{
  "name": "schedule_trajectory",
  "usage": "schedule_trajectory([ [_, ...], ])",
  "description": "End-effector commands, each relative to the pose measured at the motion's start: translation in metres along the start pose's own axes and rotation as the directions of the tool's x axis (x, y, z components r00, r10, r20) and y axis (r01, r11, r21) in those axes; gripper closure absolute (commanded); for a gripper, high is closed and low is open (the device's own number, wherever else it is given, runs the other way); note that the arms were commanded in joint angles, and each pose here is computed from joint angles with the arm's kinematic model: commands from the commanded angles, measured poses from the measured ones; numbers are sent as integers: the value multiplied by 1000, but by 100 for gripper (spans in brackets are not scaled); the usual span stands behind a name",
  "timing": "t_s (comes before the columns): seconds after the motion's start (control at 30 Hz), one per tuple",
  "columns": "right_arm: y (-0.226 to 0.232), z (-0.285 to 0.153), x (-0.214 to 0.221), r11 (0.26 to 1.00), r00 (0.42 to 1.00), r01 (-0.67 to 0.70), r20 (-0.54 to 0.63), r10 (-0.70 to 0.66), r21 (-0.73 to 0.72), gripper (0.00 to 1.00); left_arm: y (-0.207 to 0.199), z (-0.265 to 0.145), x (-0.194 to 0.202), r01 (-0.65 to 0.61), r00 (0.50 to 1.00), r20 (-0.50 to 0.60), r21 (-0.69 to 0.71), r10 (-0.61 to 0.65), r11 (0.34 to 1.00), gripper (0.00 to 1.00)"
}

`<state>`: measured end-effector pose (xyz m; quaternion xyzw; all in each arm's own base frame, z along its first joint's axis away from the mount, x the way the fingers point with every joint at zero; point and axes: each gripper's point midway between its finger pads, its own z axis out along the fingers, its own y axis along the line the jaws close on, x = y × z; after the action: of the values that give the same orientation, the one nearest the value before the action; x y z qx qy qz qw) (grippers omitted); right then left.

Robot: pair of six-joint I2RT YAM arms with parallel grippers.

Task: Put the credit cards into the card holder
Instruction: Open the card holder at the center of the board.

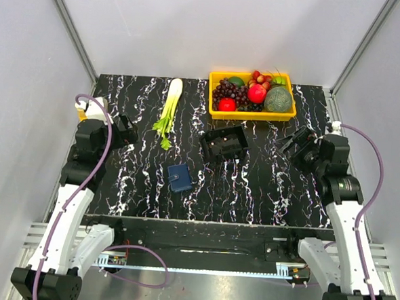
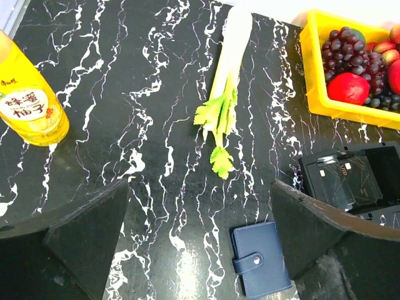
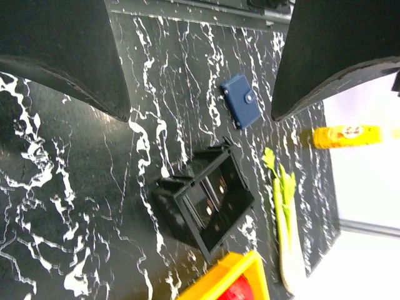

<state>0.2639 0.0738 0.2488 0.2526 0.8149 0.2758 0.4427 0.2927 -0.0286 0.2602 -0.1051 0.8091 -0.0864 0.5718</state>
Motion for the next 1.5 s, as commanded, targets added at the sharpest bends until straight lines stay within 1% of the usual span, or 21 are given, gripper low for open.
schedule_trajectory([
  [0.0, 7, 9, 18, 999, 987, 49, -151, -47, 7, 1, 2, 0, -20, 66, 996, 62, -40, -63, 997, 1],
  [0.07, 8, 12, 24, 994, 982, 100, -164, -91, 48, 0, 4, 1, -21, 85, 995, 58, -60, -82, 995, 1],
  [0.1, 13, 13, 28, 990, 980, 127, -165, -116, 57, 1, 1, 0, -21, 81, 996, 49, -44, -79, 996, 1],
  [0.17, 22, 18, 43, 977, 966, 193, -191, -174, 87, 0, -8, -1, -18, 38, 999, 20, 11, -38, 999, 1],
  [0.23, 24, 23, 52, 967, 963, 214, -194, -185, 139, 1, -14, -1, -14, 1, 1000, -7, 50, -1, 999, 1],
  [0.27, 24, 23, 54, 965, 968, 201, -188, -169, 169, 1, -12, -2, -13, 2, 1000, -16, 39, -2, 999, 1],
  [0.33, 29, 26, 62, 967, 974, 180, -173, -149, 181, 1, 6, -2, -1, 65, 996, -61, -78, -70, 995, 1],
  [0.37, 29, 27, 65, 969, 981, 148, -156, -118, 200, 1, 14, -2, 1, 66, 995, -62, -124, -74, 990, 1],
  [0.43, 37, 29, 74, 973, 985, 117, -148, -88, 199, 0, 19, -1, 5, 29, 996, -79, -138, -40, 990, 1],
  [0.53, 50, 30, 87, 969, 990, 95, -123, -68, 228, 0, 27, 0, 16, 17, 994, -105, -170, -35, 985, 1],
  [0.63, 71, 33, 107, 970, 990, 109, -111, -86, 217, 1, 27, 1, 26, 19, 991, -126, -165, -40, 986, 1],
  [0.7, 77, 42, 124, 964, 989, 113, -117, -87, 241, 1, 27, 3, 32, 24, 989, -138, -160, -46, 987, 1],
  [0.77, 74, 57, 136, 954, 993, 67, -115, -34, 293, 0, 24, 4, 36, 35, 987, -151, -149, -57, 988, 1],
  [0.83, 73, 71, 138, 945, 997, 34, -72, -11, 326, 1, 22, 5, 42, 45, 984, -166, -134, -67, 990, 1],
  [0.9, 80, 84, 140, 944, 999, -2, -42, 17, 329, 0, 19, 6, 45, 60, 981, -175, -126, -81, 990, 1],
  [0.97, 91, 99, 144, 949, 999, -4, -40, 18, 316, 1, 16, 7, 50, 72, 978, -188, -109, -91, 991, 1],
  [1.1, 102, 126, 150, 942, 997, -4, -74, 31, 336, 0, 13, 10, 55, 97, 972, -205, -103, -116, 990, 1],
  [1.23, 86, 153, 150, 917, 989, -72, -89, 116, 393, 1, 10, 12, 59, 97, 967, -228, -82, -114, 992, 1],
  [1.3, 76, 159, 153, 907, 989, -57, -104, 110, 418, 1, 9, 14, 60, 94, 966, -233, -79, -110, 993, 1],
  [1.47, 50, 154, 160, 890, 990, -21, -112, 81, 455, 1, 11, 13, 60, 77, 969, -229, -83, -94, 994, 1],
])
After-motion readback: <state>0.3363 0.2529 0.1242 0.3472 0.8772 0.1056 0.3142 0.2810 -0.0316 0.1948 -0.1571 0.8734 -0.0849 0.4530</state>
